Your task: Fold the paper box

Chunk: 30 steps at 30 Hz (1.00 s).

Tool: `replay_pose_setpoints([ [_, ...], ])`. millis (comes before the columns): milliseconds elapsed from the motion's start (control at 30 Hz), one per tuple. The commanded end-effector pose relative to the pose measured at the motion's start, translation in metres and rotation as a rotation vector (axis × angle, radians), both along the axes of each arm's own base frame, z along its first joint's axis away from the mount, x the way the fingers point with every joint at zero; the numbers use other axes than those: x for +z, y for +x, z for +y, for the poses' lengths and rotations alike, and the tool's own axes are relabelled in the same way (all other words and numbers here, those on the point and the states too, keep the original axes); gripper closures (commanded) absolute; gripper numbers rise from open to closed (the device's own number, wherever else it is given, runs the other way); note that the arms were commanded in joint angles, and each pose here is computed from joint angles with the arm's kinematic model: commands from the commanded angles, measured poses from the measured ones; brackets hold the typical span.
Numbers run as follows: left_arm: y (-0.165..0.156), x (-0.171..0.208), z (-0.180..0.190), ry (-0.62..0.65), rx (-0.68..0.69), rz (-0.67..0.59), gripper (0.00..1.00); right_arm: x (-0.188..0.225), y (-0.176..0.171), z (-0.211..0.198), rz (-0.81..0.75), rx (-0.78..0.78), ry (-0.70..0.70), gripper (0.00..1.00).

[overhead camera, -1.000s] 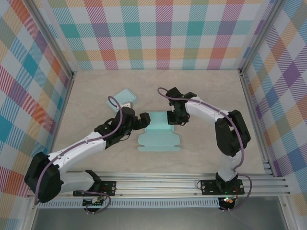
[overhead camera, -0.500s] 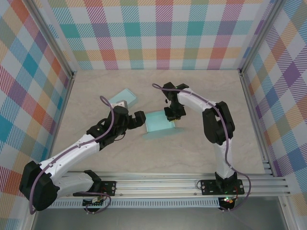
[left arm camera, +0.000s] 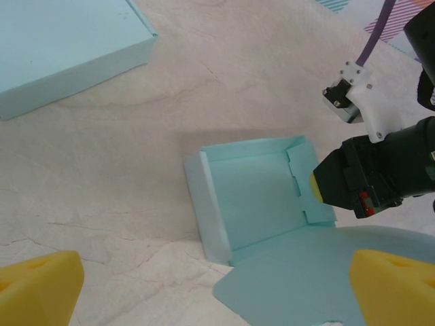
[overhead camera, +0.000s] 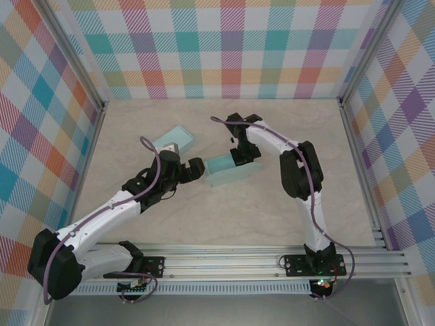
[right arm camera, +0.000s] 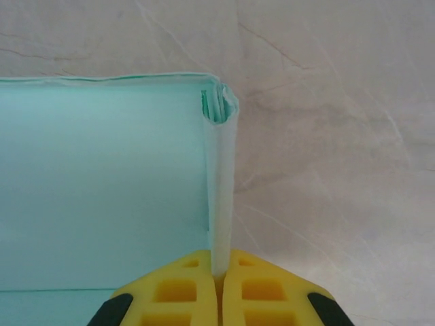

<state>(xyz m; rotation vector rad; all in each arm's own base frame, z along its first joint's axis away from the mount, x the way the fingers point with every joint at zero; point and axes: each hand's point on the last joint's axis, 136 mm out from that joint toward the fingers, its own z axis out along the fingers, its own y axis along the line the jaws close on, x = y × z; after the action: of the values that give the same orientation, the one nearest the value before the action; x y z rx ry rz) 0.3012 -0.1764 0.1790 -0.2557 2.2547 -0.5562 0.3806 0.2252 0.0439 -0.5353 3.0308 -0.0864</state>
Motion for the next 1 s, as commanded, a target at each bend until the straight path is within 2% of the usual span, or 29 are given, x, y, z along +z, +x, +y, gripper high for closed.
replay_pose_setpoints([
  [0,0.004,0.006,0.011,0.015,0.036,-0.040,0.01,-0.033,-0.010,-0.023,0.021,0.037,-0.182,0.97],
  [333,0.006,0.013,0.027,0.051,0.082,-0.059,0.01,-0.074,-0.013,-0.032,-0.019,0.160,-0.502,1.00],
  [467,0.007,0.013,0.033,0.073,0.110,-0.060,0.00,-0.084,-0.018,-0.023,-0.022,0.178,-0.494,1.00],
  [600,0.012,0.013,0.037,0.098,0.119,-0.062,0.07,-0.076,-0.020,-0.010,-0.044,0.184,-0.399,1.00],
  [633,0.014,0.013,0.036,0.102,0.114,-0.061,0.08,-0.068,-0.018,-0.008,-0.063,0.188,-0.388,0.96],
  [833,0.024,0.006,0.032,0.127,0.093,-0.033,0.13,-0.012,-0.005,0.002,-0.169,0.216,-0.312,0.59],
  [967,0.034,0.002,0.032,0.151,0.094,-0.021,0.19,0.021,0.000,0.009,-0.221,0.232,-0.266,0.43],
])
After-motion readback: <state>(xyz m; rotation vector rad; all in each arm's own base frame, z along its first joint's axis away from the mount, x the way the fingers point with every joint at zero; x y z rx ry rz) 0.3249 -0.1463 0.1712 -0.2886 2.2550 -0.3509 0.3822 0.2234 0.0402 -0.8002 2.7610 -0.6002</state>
